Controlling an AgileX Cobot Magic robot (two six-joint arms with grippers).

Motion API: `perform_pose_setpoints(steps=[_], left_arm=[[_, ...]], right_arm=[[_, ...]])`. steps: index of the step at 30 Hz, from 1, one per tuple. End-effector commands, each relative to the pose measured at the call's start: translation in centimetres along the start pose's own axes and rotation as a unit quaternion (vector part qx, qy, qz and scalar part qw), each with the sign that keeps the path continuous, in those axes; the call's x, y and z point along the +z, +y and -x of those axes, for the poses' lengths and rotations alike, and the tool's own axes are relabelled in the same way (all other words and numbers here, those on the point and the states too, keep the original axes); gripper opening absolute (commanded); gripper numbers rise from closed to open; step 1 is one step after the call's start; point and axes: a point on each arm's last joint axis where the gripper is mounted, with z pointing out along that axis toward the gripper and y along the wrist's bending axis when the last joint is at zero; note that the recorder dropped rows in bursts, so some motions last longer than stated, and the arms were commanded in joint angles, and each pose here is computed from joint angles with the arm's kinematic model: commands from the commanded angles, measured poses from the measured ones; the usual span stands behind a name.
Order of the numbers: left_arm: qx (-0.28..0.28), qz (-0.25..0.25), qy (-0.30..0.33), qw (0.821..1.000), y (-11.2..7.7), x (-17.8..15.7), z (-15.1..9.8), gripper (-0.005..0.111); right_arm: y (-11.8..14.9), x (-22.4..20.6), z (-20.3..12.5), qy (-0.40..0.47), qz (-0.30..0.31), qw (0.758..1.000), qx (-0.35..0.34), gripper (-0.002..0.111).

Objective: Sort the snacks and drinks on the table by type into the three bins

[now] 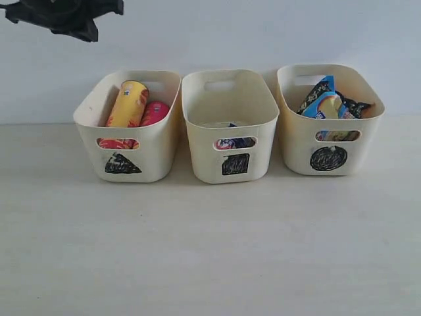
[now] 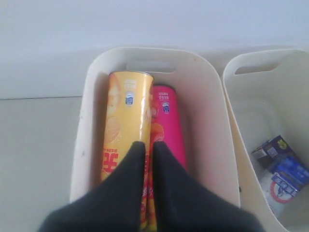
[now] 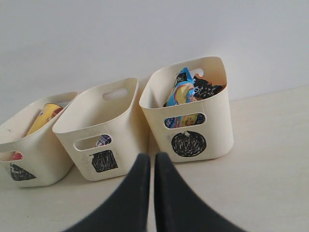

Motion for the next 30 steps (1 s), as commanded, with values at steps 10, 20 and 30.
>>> perform_pose_setpoints(steps=[10,20,30], left_arm=[[-0.044,-0.074,-0.110,0.990,-0.8,-14.7,2.5,0.005],[-0.037,-0.090,-0.182,0.979,-0.3,-23.7,1.2,0.005],[-0.051,-0.114,-0.221,0.967,0.6,-29.1,-5.1,0.005]], right_arm=[[0.0,0.0,-0.1,0.002,0.000,1.000,-0.008,0.000],[0.0,0.0,-0.1,0.003,0.000,1.000,-0.007,0.000],[0.0,0.0,-0.1,0.003,0.000,1.000,-0.007,0.000]])
